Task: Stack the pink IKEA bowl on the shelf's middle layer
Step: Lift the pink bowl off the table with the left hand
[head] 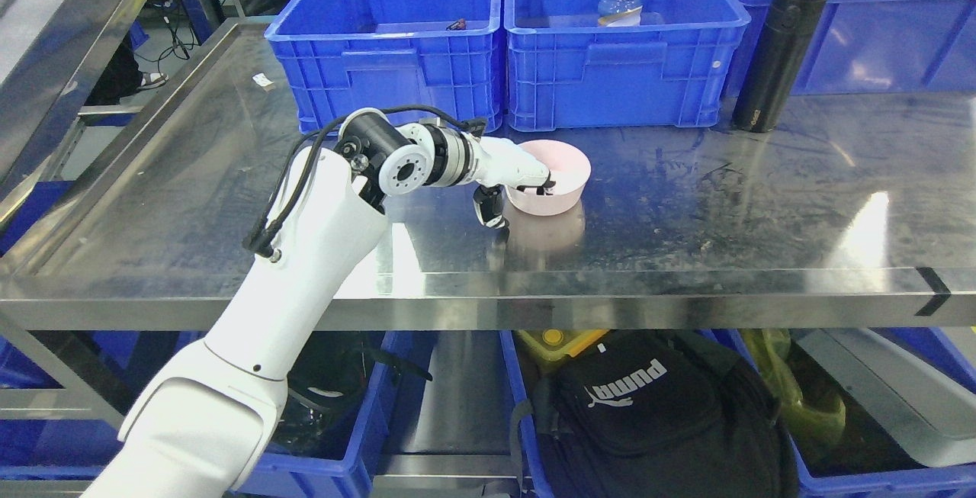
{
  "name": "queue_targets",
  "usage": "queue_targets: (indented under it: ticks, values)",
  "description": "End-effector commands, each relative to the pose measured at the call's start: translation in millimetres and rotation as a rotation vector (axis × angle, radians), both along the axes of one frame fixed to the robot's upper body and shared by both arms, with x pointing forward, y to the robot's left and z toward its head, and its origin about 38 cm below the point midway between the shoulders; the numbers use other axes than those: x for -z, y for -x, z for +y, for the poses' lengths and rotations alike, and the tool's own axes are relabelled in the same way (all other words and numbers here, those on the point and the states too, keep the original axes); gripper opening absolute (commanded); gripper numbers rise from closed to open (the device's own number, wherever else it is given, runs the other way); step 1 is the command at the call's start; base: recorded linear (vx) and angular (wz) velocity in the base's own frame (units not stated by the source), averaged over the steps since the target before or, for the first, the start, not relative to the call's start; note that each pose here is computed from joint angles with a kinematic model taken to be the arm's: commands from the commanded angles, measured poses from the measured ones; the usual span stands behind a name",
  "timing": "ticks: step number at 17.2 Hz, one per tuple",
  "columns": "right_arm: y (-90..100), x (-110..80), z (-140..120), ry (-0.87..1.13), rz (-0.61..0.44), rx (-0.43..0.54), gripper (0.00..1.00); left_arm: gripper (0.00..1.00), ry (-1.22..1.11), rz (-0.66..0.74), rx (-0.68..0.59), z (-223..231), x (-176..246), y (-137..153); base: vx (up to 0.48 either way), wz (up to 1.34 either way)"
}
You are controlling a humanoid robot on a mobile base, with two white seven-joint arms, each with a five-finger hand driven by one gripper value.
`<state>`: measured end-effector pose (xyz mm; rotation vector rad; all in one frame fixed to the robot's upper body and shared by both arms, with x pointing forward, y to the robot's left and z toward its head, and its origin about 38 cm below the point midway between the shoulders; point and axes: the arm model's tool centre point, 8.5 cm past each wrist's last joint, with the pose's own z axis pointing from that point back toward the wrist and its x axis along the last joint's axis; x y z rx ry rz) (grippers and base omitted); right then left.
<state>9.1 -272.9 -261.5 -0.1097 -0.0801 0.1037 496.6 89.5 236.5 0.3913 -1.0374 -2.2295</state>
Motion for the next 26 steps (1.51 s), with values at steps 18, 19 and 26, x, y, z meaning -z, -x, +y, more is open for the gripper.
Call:
queue_targets:
  ticks: [18, 19, 26]
  values:
    - [7.9, -0.8, -10.9, 0.016, 0.005, 0.000, 1.00, 0.00, 0.553, -0.313, 0.160, 65.3, -119.6, 15.5, 0.000, 0.00]
    - [7.9, -0.8, -10.9, 0.016, 0.005, 0.000, 1.00, 0.00, 0.564, -0.344, 0.182, 68.5, -124.7, 19.0, 0.000, 0.00]
    - [7.9, -0.8, -10.9, 0.016, 0.005, 0.000, 1.00, 0.00, 0.590, -0.413, 0.256, 67.4, -136.1, 30.2, 0.001, 0.01]
